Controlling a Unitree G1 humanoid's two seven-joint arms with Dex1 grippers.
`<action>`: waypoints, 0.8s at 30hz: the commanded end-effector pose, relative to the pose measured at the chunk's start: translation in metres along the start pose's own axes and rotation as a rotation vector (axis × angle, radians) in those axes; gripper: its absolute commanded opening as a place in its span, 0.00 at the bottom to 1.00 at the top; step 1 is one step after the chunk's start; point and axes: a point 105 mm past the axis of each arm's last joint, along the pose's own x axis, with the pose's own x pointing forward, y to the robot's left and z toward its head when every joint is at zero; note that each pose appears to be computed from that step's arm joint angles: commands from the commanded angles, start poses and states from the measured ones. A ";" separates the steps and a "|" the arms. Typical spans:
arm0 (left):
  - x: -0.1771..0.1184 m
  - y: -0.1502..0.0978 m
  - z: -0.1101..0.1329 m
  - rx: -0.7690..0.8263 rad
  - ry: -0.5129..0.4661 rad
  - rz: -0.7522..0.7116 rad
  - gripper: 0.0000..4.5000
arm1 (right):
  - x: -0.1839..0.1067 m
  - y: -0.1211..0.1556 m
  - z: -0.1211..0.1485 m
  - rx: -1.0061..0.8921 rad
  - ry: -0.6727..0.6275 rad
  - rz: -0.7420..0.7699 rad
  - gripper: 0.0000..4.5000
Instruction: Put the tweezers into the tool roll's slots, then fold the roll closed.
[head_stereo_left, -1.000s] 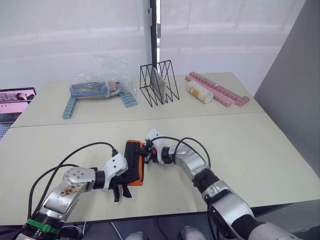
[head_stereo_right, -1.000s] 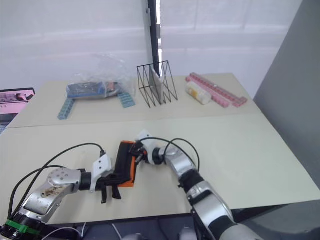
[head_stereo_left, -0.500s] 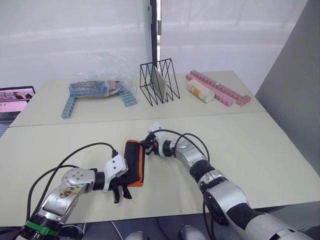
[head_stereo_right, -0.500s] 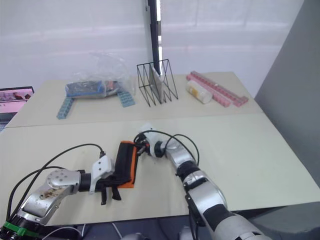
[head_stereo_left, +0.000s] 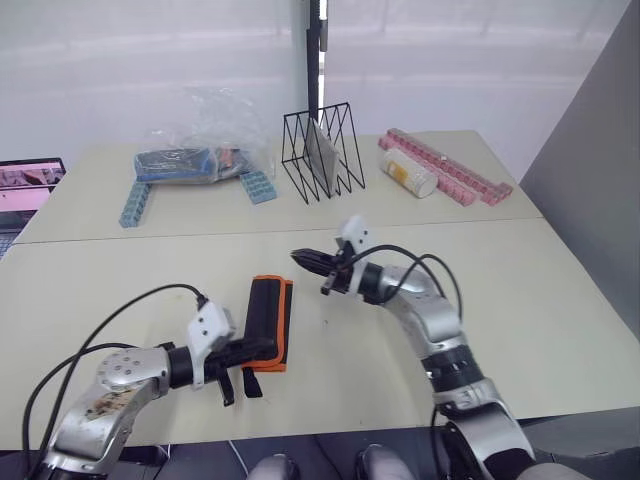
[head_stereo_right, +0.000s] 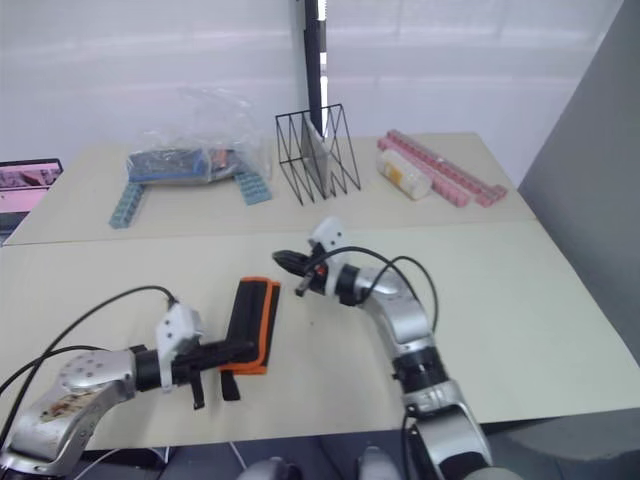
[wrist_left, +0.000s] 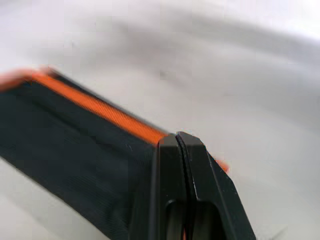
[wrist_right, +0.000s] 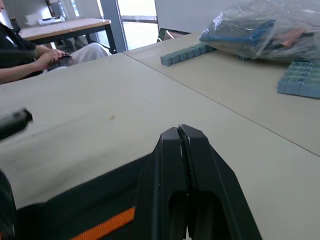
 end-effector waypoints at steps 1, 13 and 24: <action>-0.026 0.011 0.029 0.070 -0.072 0.111 0.01 | -0.021 -0.006 0.022 -0.046 -0.024 -0.034 0.00; -0.165 0.023 -0.014 0.000 0.142 0.454 0.78 | -0.132 -0.034 -0.024 -0.039 0.197 -0.249 0.57; -0.204 0.029 -0.043 -0.037 0.184 0.633 1.00 | -0.219 -0.051 -0.052 -0.013 0.276 -0.445 1.00</action>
